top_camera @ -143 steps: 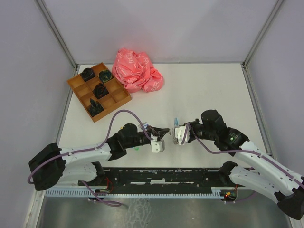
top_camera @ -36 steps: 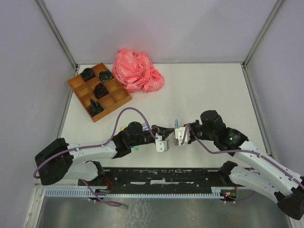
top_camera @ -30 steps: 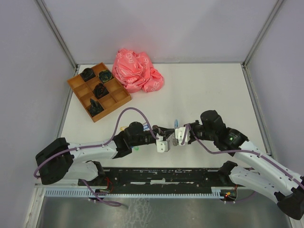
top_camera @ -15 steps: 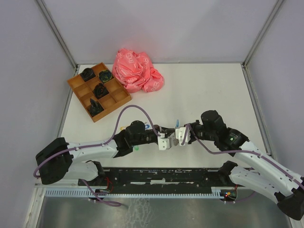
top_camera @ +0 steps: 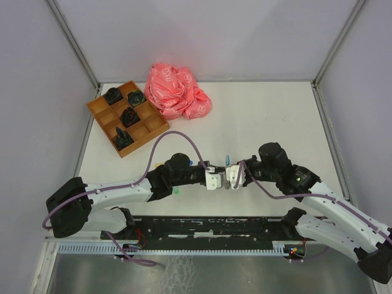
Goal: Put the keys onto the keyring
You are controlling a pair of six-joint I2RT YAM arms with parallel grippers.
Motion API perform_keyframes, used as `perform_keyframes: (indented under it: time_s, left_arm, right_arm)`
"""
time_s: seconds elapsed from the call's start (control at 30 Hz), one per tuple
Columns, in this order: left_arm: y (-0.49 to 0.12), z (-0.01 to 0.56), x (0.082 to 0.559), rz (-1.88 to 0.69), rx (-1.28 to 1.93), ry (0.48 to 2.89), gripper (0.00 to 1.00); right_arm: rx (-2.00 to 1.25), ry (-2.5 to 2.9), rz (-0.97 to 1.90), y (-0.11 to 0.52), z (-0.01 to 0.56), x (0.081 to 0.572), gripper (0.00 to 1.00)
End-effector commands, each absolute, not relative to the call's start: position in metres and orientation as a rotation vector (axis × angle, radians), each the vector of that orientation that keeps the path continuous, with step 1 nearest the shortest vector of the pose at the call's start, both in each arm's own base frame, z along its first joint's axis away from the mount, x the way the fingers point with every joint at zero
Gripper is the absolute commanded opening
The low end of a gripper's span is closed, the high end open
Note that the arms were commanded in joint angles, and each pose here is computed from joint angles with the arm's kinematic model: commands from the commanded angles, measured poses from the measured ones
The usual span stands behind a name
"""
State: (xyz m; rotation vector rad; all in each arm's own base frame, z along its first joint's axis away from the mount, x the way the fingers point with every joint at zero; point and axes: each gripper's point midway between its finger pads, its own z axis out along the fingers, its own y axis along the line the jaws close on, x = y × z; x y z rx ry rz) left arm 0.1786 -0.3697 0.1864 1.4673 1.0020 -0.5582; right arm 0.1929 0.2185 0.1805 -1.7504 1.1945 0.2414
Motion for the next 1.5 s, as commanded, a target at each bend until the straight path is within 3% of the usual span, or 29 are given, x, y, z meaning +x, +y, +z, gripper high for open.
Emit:
perform_keyframes:
  time_s: [0.0,0.8,1.33,1.47]
  left_arm:
    - [-0.385,0.233,0.162,-0.676,1.400,0.901,0.03]
    - [-0.383,0.235,0.148,-0.611,1.455,0.725,0.03]
    - [-0.374,0.229,0.150,-0.641,1.360,0.782,0.03]
    - [-0.370,0.219,0.151,-0.644,1.347,0.815,0.03]
  right_arm:
    - [-1.727,1.052,0.282,0.238,0.204,0.189,0.01]
    - [-1.754,1.139,0.310,0.240,0.192,0.191,0.01]
    - [-1.733,1.107,0.318,0.240,0.196,0.187,0.01]
    - [-1.719,1.107,0.326,0.240,0.198,0.185,0.07]
